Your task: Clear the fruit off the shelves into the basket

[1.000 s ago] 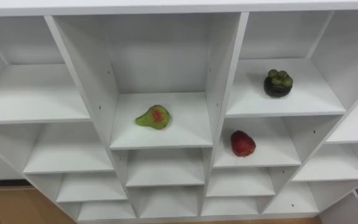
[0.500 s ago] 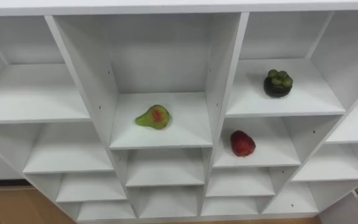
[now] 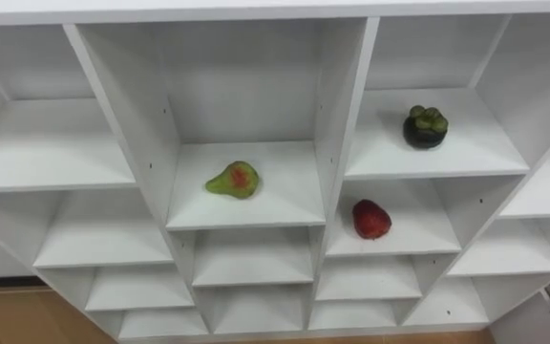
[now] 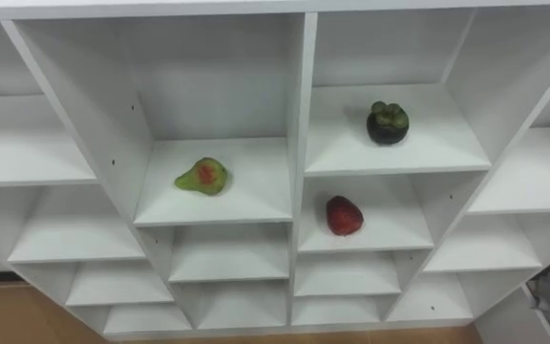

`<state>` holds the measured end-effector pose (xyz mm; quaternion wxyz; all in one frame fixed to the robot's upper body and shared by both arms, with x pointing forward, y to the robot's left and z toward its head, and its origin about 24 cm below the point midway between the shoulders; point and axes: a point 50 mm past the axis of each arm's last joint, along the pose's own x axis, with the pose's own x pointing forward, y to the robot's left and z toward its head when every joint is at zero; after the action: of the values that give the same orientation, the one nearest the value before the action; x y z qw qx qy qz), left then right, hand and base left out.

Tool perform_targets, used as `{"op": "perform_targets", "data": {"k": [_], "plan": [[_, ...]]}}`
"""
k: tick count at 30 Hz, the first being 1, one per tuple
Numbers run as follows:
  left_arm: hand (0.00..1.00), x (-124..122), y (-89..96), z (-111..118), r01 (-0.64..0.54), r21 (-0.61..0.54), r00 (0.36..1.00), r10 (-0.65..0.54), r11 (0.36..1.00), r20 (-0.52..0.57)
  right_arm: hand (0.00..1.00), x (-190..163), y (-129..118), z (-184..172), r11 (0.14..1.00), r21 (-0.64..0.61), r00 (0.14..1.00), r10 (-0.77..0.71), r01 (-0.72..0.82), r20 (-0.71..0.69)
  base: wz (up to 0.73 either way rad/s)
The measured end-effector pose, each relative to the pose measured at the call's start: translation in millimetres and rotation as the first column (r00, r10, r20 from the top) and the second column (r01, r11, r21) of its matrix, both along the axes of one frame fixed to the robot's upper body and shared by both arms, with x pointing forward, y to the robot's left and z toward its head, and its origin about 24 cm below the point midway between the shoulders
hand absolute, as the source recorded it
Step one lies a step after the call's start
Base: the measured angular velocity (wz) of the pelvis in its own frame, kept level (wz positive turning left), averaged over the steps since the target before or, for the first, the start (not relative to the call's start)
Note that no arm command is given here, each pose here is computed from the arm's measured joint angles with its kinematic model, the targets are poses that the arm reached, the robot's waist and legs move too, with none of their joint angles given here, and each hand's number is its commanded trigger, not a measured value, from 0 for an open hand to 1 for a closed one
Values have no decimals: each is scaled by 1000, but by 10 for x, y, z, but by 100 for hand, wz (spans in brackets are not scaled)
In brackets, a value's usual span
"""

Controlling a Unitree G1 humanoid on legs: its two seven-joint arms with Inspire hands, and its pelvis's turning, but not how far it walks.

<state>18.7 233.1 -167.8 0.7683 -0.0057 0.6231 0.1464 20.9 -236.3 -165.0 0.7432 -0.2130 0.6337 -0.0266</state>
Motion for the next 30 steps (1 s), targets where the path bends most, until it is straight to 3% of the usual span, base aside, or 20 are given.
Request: {"op": "perform_targets", "data": {"k": [3,7,13,17,19,30], "plan": [[100,60,-23,1,4,4,999,-4,1000,34,0,328,-96,149,995,-78,974,-47,65,223,-17],[100,155,-27,20,29,16,996,-30,999,82,0,741,-74,458,989,-95,854,-51,117,518,-3],[100,160,-32,43,42,40,991,-46,998,124,0,1000,46,884,988,-88,668,-18,125,744,-1],[100,109,-22,45,25,47,990,-31,999,139,0,1144,60,1091,985,-96,558,-1,144,830,-10],[100,96,-21,47,25,48,989,-32,999,147,0,1240,81,1261,984,-95,459,15,152,888,-11],[100,101,-45,37,75,34,987,-79,997,141,0,1447,219,1799,987,-90,172,66,133,983,-3]]}}
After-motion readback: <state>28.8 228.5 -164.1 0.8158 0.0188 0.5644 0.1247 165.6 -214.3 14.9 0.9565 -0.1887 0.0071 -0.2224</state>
